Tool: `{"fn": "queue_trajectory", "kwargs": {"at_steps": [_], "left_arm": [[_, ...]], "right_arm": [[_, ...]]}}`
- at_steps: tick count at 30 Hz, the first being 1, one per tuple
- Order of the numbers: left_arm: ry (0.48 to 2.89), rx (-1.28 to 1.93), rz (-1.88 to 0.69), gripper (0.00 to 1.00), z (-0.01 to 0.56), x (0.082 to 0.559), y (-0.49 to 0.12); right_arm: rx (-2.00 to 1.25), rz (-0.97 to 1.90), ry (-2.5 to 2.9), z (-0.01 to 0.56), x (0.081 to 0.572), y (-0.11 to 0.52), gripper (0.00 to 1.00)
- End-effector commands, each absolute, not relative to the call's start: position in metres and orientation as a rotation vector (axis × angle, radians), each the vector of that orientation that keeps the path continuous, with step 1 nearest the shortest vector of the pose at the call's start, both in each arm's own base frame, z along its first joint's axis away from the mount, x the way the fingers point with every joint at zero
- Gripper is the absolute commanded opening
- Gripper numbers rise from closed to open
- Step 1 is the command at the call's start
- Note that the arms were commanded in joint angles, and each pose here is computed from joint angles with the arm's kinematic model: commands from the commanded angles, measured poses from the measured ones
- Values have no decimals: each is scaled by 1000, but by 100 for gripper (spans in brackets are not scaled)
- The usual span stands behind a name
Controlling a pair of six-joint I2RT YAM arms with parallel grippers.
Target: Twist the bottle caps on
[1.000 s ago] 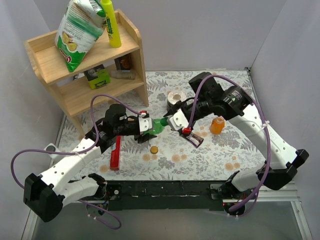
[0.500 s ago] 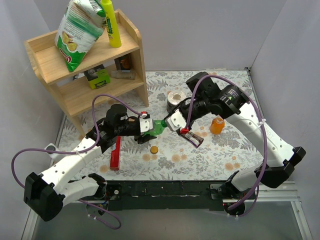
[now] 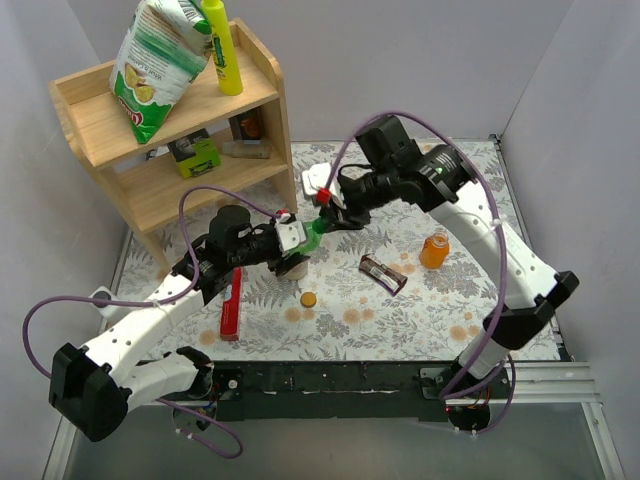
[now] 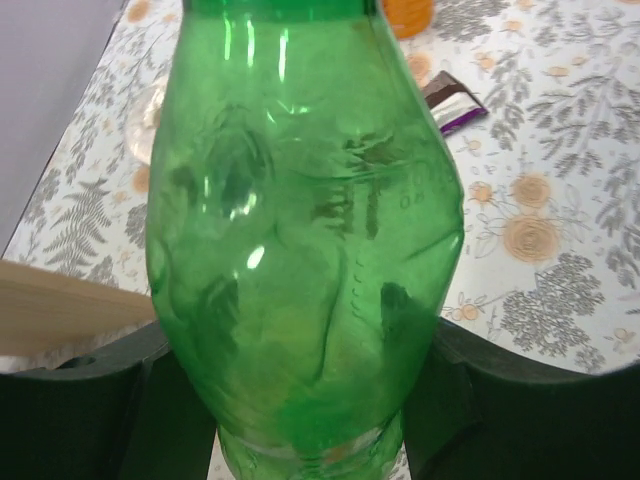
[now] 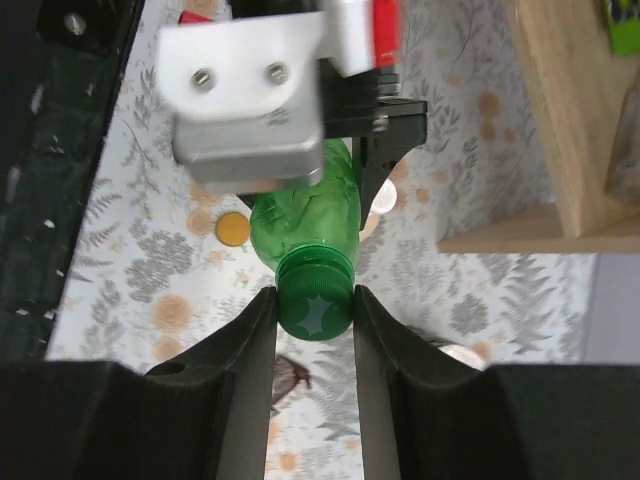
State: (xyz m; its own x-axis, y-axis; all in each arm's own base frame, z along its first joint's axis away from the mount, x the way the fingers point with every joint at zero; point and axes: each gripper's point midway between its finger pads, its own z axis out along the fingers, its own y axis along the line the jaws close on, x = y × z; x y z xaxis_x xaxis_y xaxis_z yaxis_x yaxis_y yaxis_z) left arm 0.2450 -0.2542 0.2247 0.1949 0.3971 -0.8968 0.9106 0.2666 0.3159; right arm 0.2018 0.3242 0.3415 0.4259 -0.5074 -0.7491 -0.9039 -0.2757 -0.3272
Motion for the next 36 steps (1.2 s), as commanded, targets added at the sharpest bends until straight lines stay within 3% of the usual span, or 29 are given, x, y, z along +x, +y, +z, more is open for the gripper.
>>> {"fn": "queue_trajectory", "kwargs": {"at_steps": [1,3,6,15,16,18,19,22,23,29,33,36], "left_arm": [[1253,1208,-503,0,279,266,-265],[1260,1194,-484,0,280,269,-264],[1266,1137,-432,0,284,279,-260],[1339,1066,-337,0,278,293,-247],[1351,1069,-340,0,275,293,-247],[1374,1078,-351,0,269,291,-247],[1406,1094,-363,0,262,287,-245],[1449,1166,-439,0,248,270,-248],[1455,1183,-460,0,248,265,-249],[1491,1358,-612,0,242,228,-253],[1485,1511,-695,0,236,204,-253],[1429,1614,-704,0,233,198,-253]], "right_arm": [[-1785,942,1609,324,198,350,23],[-1717,1008,1773,321,202,359,19],[-1591,1069,1951,312,210,365,1],[-1416,1115,2051,312,224,365,1],[-1407,1090,2029,319,229,364,10],[-1417,1058,1959,332,235,359,38],[-1415,1059,1906,346,237,355,59],[-1528,1016,1684,372,223,338,84],[-1558,982,1605,381,210,325,89],[-1587,750,1226,405,185,288,97],[-1721,662,1077,393,177,279,88],[-1802,645,1000,388,174,282,75]]}}
